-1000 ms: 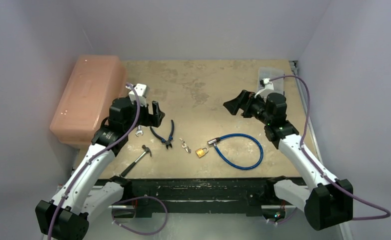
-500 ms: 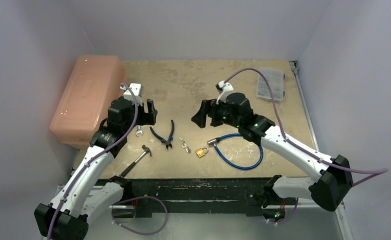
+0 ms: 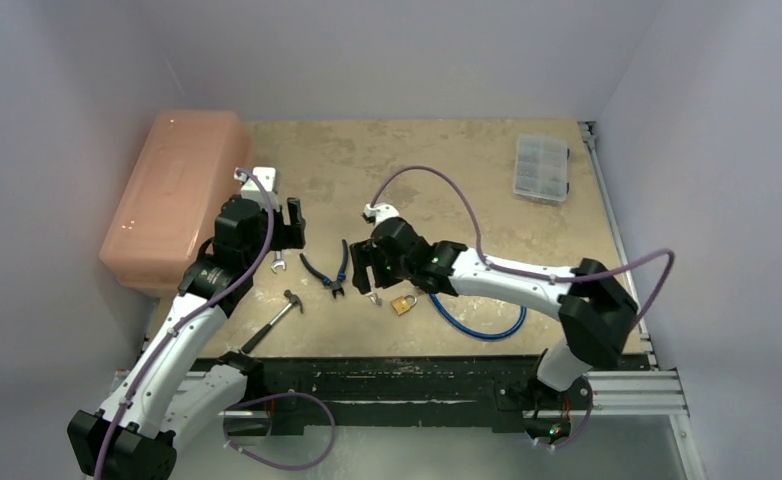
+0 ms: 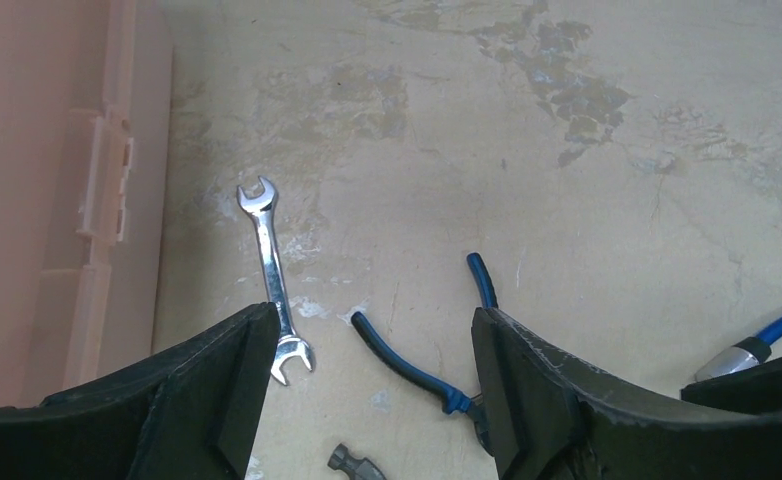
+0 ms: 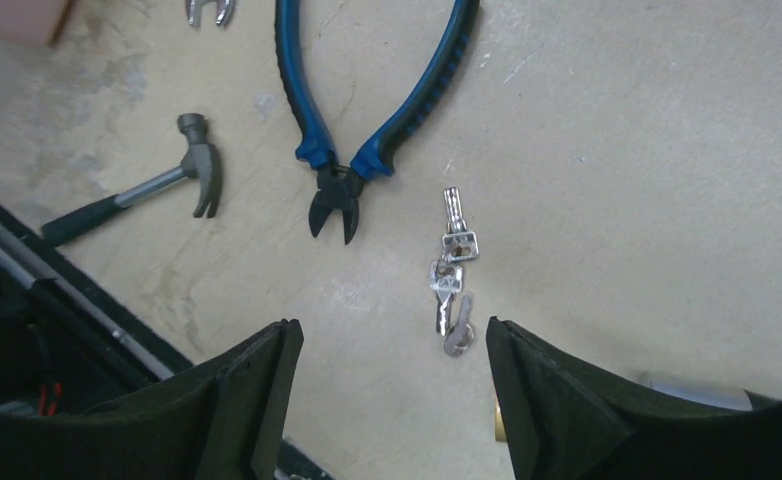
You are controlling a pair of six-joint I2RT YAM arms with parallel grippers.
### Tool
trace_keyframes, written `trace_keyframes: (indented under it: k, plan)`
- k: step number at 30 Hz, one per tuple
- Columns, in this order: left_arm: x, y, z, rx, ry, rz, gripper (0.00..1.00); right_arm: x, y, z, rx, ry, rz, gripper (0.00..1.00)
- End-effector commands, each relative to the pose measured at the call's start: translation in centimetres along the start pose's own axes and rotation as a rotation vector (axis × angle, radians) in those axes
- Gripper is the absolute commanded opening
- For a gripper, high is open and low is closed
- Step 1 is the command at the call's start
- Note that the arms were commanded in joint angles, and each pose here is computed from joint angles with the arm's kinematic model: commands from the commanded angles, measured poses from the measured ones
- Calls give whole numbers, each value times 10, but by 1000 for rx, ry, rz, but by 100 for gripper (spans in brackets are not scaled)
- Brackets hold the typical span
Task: Unlock with the key
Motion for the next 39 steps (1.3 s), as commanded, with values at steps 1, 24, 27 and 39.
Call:
trace_keyframes:
  k: [1, 24, 27, 39]
  plan:
    - [-7, -17, 3, -17, -28, -61, 75, 18, -17, 14, -20, 47, -43, 73]
    - [-9, -20, 6, -26, -38, -73, 72, 88, 22, -4, -116, 250, 146, 51]
    - [-10, -20, 7, -29, -41, -76, 72, 92, 25, -6, -125, 257, 153, 48]
    - [-8, -18, 9, -25, -59, -61, 71, 105, 40, -15, -152, 262, 191, 12]
Point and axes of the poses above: each gripper's point midway between its finger pads, its own x axis out along the fingers, its own z axis along the line the jaws close on, y = z × x, the point moved 7 cm from there along -x, back along the fingers, and after that the axes turned 5 degrees about x, right-handed, at the moved point
